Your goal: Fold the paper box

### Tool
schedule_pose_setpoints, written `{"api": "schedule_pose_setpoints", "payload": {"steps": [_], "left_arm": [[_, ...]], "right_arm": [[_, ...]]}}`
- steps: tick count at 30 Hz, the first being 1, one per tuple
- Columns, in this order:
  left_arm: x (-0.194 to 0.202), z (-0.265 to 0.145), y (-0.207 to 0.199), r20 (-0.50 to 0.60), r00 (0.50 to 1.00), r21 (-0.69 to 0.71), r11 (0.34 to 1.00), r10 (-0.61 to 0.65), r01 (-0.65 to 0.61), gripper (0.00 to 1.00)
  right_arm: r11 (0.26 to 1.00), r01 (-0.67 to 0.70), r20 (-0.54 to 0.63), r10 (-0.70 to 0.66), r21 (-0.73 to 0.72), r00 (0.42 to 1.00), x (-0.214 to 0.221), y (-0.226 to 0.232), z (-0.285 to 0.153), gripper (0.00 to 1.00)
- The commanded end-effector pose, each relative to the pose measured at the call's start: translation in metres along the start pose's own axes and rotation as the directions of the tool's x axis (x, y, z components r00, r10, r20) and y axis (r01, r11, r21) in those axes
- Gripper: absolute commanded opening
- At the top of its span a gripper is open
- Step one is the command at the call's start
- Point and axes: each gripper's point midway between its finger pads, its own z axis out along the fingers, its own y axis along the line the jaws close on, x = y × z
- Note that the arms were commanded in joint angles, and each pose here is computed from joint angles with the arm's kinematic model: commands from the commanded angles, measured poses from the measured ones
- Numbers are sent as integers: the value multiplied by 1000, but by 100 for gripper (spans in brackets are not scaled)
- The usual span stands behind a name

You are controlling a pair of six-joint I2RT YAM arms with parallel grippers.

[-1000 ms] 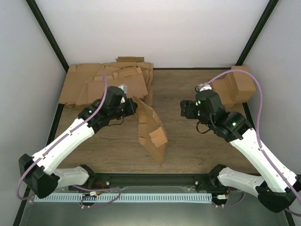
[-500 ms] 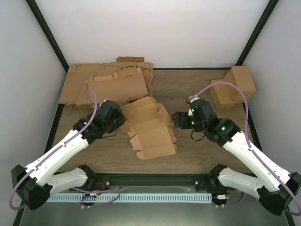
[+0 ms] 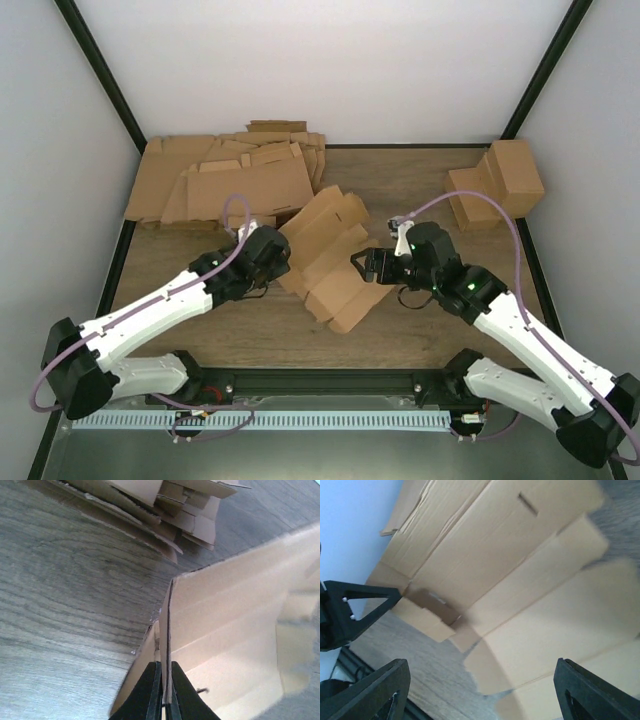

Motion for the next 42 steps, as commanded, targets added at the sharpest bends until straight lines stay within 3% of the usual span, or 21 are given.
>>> {"api": "schedule_pose_setpoints", "payload": {"steps": [1,5,9,12,17,22,31,42], "left_arm": [[-9,-4,-20,92,995,38,998,40,-43,4],[-1,0,-36,120,979,41,984,167,-173,4],[9,4,-52,154,928,48,936,338,-349,4],[22,8,-63,149,867,64,870,476,-488,4],[43,3,-77,141,753,134,741,643,-658,4],[66,-3,-88,112,677,256,638,727,-727,4],[81,-16,-93,121,579,291,529,807,-798,4],[92,-8,-94,98,446,196,422,890,-885,4]], "right_arm": [[988,-42,16,45,-148,999,-3,22,4,82],[994,-83,-13,82,-66,997,0,7,21,85],[978,-200,47,203,-52,978,-16,6,23,88],[958,-275,100,283,-84,954,-30,10,22,87],[953,-288,122,298,-93,947,-53,21,26,87],[956,-295,69,294,4,953,-57,15,46,88],[943,-332,0,332,3,943,-72,-2,75,86],[928,-371,-64,372,23,926,-82,-35,96,60]]}}
